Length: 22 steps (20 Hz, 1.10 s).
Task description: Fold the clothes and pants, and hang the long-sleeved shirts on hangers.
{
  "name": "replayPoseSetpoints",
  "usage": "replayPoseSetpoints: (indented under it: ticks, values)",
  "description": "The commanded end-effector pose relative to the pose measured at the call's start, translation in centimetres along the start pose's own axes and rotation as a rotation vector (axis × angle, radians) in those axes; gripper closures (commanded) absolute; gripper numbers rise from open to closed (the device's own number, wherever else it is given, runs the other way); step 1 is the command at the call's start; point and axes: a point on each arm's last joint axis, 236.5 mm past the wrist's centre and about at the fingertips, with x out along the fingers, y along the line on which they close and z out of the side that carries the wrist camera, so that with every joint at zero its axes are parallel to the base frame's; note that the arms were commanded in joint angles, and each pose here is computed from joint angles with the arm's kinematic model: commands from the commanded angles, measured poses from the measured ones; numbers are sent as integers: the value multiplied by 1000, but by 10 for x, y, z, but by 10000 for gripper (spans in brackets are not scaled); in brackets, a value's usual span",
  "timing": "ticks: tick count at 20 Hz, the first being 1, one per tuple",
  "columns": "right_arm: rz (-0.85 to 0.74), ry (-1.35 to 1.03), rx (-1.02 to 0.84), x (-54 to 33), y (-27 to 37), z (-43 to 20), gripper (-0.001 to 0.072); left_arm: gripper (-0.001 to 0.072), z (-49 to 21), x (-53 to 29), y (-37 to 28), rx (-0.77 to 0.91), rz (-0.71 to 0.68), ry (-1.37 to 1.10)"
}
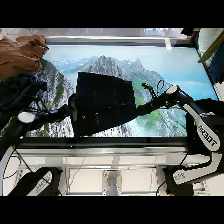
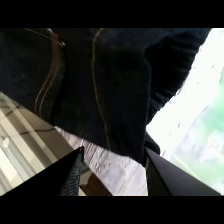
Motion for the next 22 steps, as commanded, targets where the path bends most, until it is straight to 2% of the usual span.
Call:
replayPoseSetpoints:
  ticks: [1, 8, 14, 21, 22]
  values:
    - [3, 14, -1, 0, 1, -3, 279, 285, -51, -33, -4, 31, -15, 126]
    - [-4, -17, 9, 1, -1, 4, 279, 288, -84, -35, 6, -11, -5, 124]
    - [22, 13, 8, 1, 5, -3, 279, 287, -100, -18, 23, -38, 20, 233]
    - [23, 13, -6, 6, 11, 0, 281, 288, -119, 18, 13, -66, -72, 350]
    - [25, 13, -6, 6, 11, 0, 314, 295, -119, 25, 2, -50, -121, 344]
